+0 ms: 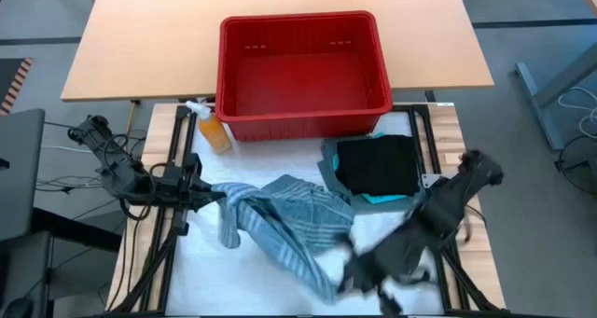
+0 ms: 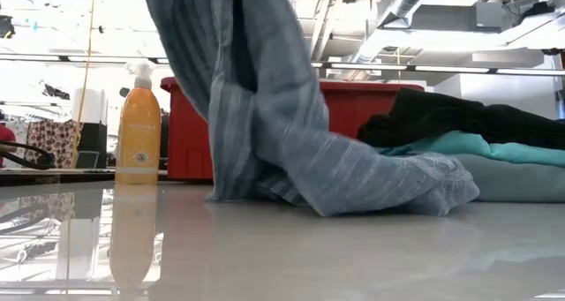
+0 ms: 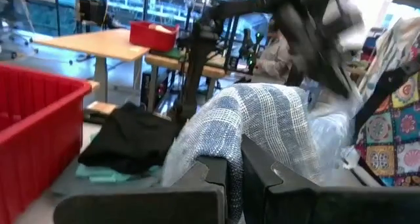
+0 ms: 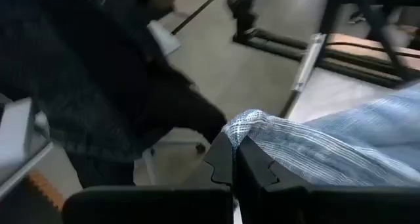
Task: Fold Laundry from Bin
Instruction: Fold the blue patterned polo
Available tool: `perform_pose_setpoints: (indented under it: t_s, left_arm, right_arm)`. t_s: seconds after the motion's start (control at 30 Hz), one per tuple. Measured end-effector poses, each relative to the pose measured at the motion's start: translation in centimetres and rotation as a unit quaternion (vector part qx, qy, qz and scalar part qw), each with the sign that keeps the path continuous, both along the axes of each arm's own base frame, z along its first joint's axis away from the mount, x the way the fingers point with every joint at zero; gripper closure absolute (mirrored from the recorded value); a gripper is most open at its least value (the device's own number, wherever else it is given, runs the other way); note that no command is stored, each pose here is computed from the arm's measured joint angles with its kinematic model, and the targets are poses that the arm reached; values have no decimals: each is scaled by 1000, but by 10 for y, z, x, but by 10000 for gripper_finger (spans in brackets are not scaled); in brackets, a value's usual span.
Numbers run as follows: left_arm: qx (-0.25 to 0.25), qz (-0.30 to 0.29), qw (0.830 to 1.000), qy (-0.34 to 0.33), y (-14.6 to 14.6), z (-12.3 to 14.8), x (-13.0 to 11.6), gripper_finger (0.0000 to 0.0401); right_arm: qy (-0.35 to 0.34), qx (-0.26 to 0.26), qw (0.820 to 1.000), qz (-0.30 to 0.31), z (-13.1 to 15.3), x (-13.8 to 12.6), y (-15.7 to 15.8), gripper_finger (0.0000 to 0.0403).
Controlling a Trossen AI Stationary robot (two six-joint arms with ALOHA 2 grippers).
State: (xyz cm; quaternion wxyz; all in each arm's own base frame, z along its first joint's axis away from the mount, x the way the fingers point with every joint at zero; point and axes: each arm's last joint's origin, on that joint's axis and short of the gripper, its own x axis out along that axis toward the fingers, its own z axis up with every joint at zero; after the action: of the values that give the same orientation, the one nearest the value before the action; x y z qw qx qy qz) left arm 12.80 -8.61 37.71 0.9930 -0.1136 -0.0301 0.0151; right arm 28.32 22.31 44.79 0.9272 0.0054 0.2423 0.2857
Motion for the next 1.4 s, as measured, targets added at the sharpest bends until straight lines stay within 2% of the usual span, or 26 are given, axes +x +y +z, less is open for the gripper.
perform_pose_setpoints:
  t_s: [0.07,0.17,0.43,0.6,0.8,0.9,1.0,1.13,1.23,1.3,1.4]
  left_arm:
    - [5,-6,1000,-14,1,8,-1,401]
    - [13,-29,999,-39,0,22,-2,401]
    - [20,-53,998,-33,-5,32,2,401]
    - [17,-48,998,-21,-5,30,2,401]
    - [18,-42,999,-20,-2,30,0,401]
    - [20,-40,999,-16,1,30,-4,401]
    - [14,-25,1000,-9,6,29,-8,401]
    - [3,-17,1000,4,11,27,-14,401]
    - [-8,-22,1000,9,11,26,-14,401]
    - [-19,-52,998,12,9,25,-13,401]
    - [-41,-122,991,23,5,23,-13,401]
  right_arm:
    - [0,-4,999,32,-10,6,14,378]
    - [-34,-1,999,29,-4,8,15,374]
    - [-59,-1,994,-87,18,-1,-19,329]
    - [-34,0,992,-118,17,2,-34,269]
    - [67,-5,989,-130,2,0,-47,174]
    - [140,-25,978,-152,-9,-6,-52,148]
    - [184,-41,965,-183,-16,-12,-56,144]
    - [192,-50,958,-207,-19,-13,-58,143]
    - [177,-88,946,-258,-23,-14,-63,143]
    - [190,-114,931,-289,-33,-10,-72,143]
    - [228,-134,908,-324,-65,5,-88,143]
